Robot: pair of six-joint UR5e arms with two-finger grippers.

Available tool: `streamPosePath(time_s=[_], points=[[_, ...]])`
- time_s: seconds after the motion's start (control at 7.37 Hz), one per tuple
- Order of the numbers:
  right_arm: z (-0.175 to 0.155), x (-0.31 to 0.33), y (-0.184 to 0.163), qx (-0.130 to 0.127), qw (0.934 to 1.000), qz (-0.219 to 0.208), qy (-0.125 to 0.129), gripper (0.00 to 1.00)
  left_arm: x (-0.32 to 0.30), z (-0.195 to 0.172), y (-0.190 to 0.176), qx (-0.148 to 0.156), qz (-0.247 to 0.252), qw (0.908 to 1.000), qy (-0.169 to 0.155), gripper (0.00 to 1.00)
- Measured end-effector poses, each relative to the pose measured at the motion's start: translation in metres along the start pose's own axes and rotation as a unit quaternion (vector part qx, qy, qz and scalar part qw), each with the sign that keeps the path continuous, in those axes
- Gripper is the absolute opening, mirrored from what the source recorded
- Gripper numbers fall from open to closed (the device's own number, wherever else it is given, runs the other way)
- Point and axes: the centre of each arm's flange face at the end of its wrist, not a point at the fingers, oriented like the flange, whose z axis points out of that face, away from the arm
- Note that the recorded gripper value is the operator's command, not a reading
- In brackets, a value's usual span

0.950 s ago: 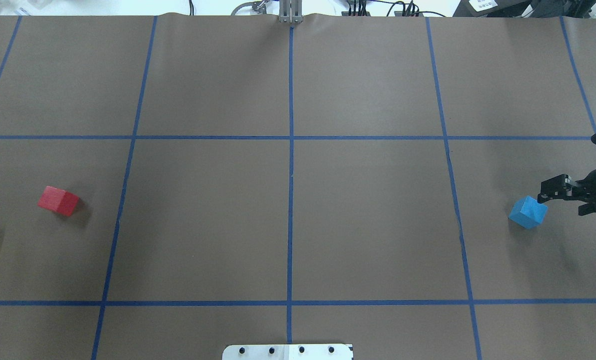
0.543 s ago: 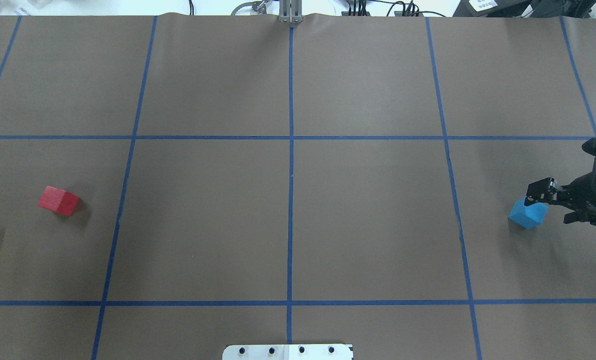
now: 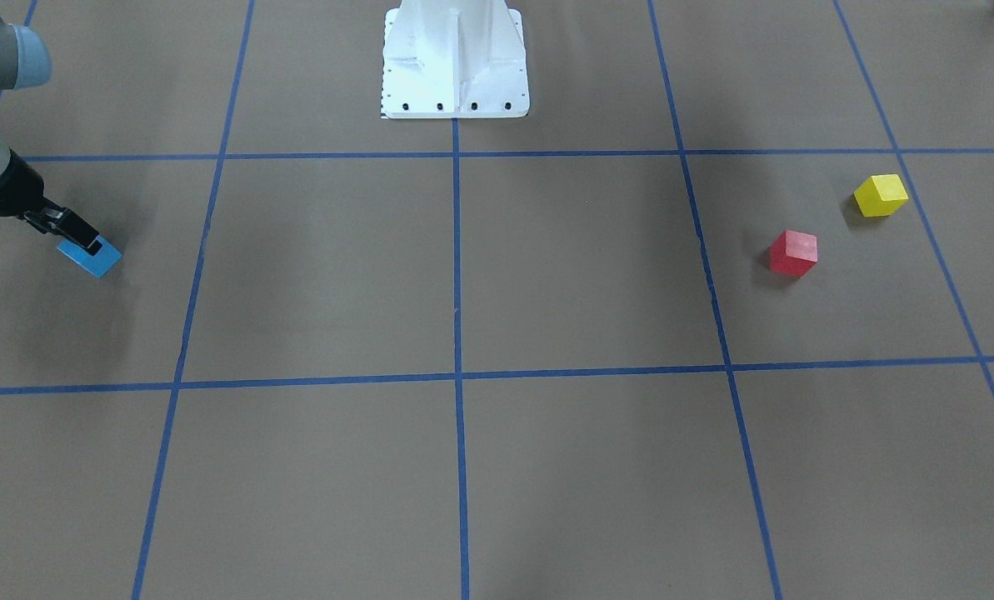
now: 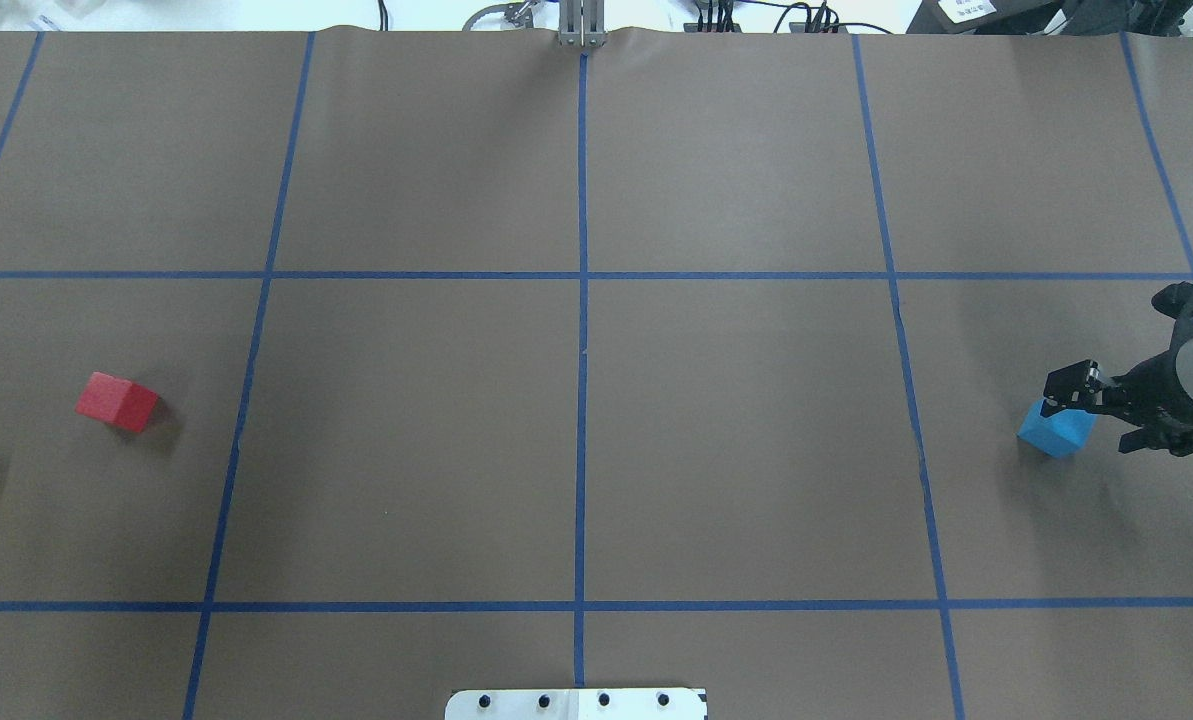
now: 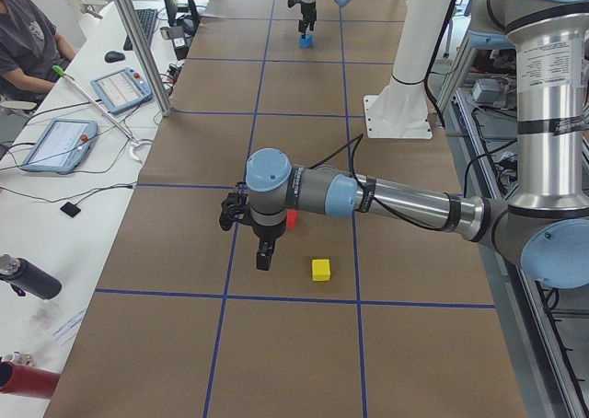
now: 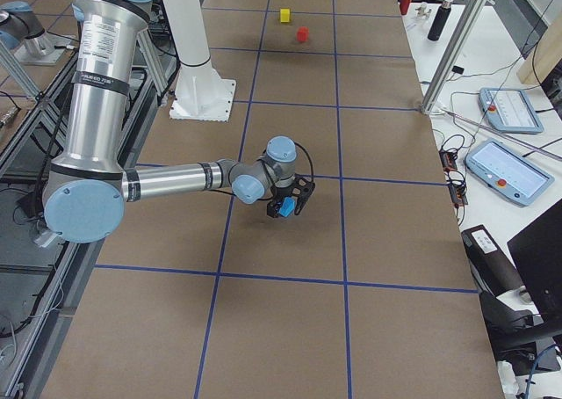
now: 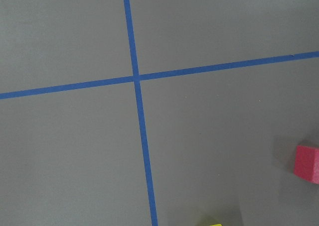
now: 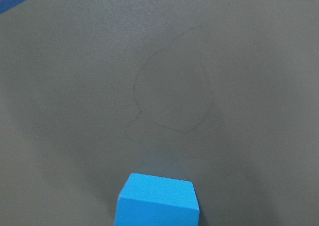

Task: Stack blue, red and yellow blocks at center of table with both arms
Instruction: 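Lower the right gripper onto the blue cube and close on it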

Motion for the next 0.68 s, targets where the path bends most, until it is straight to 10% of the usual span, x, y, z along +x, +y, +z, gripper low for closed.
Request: streamPosePath(time_s=[0.41,0.68], points=[[0.0133,-0.0113,-0.0030,-0.004,0.9999,0.012,0.002,0.89,-0.0006,0.0003,0.0005,0.000,0.000,1.0000,-0.001,1.00],[0.0149,-0.0123,-0.0035,-0.004,0.9999,0.013,0.000,0.08,-0.0007,0.0004,0.0006,0.000,0.000,1.0000,-0.001,1.00]])
